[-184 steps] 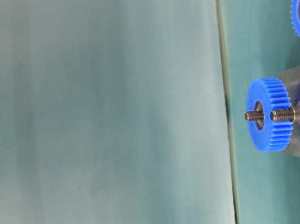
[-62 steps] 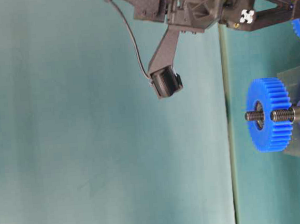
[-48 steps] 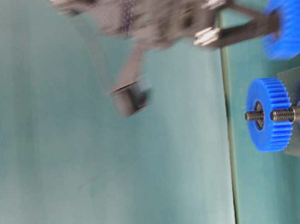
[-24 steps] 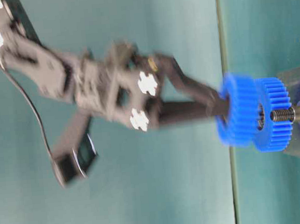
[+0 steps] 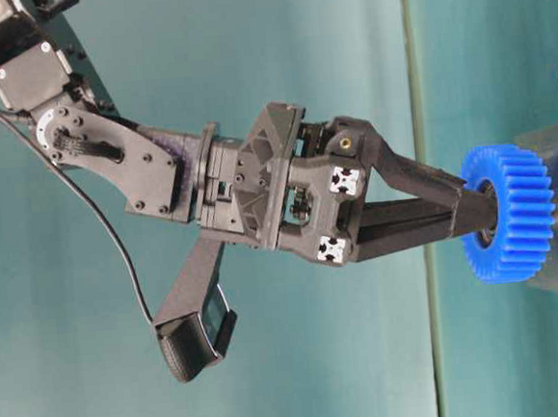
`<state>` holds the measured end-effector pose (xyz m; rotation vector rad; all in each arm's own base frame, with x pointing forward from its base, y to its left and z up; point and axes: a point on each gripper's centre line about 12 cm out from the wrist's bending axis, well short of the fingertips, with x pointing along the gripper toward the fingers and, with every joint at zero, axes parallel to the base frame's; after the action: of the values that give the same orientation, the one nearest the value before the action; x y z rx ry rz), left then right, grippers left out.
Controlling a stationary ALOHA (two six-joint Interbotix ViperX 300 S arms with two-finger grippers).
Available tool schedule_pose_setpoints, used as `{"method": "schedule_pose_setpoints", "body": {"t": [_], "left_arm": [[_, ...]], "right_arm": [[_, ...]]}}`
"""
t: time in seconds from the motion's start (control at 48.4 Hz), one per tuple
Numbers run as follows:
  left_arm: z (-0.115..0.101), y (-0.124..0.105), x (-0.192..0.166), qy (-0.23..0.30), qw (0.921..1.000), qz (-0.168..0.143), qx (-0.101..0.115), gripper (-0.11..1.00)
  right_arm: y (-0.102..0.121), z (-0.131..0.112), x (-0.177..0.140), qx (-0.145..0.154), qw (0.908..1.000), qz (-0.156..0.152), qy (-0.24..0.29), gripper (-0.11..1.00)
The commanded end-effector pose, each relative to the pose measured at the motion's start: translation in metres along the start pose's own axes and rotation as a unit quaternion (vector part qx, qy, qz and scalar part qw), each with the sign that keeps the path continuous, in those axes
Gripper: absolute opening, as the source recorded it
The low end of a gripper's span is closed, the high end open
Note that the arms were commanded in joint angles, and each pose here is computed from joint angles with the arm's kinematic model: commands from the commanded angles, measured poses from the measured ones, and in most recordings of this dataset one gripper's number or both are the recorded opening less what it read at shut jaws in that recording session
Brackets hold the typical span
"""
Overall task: Fit the small gear onto the shaft.
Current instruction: 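Lift the small gear and carry it over the empty shaft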
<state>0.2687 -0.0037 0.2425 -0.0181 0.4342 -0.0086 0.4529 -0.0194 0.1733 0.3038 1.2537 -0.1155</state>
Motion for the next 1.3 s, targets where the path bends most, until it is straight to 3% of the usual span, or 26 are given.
{"method": "schedule_pose_setpoints", "body": {"t": [0.0,0.64,0.764,0.826,1.115,1.28], "left_arm": [[0.008,-0.001,-0.002,-0.015,0.9999,-0.001,0.000,0.00],[0.007,-0.001,-0.002,-0.015,0.9999,-0.002,0.000,0.00],[0.007,-0.001,-0.002,-0.015,0.9999,-0.002,0.000,0.00],[0.007,-0.001,-0.002,-0.015,0.9999,-0.002,0.000,0.00],[0.007,-0.001,-0.002,-0.015,0.9999,-0.002,-0.001,0.00],[0.007,-0.001,-0.001,-0.015,0.9999,-0.002,0.000,0.00]], "right_arm": [[0.005,0.006,-0.006,-0.004,0.9999,0.003,-0.015,0.36],[-0.005,0.007,-0.005,0.028,0.9996,-0.001,-0.010,0.37],[-0.005,0.007,-0.006,0.027,0.9996,-0.001,-0.010,0.72],[-0.004,0.008,-0.007,0.027,0.9996,0.000,-0.012,0.81],[0.001,0.021,-0.028,0.021,0.9994,0.006,-0.028,0.59],[0.005,0.027,-0.025,0.013,0.9995,0.007,-0.029,0.31]]}}
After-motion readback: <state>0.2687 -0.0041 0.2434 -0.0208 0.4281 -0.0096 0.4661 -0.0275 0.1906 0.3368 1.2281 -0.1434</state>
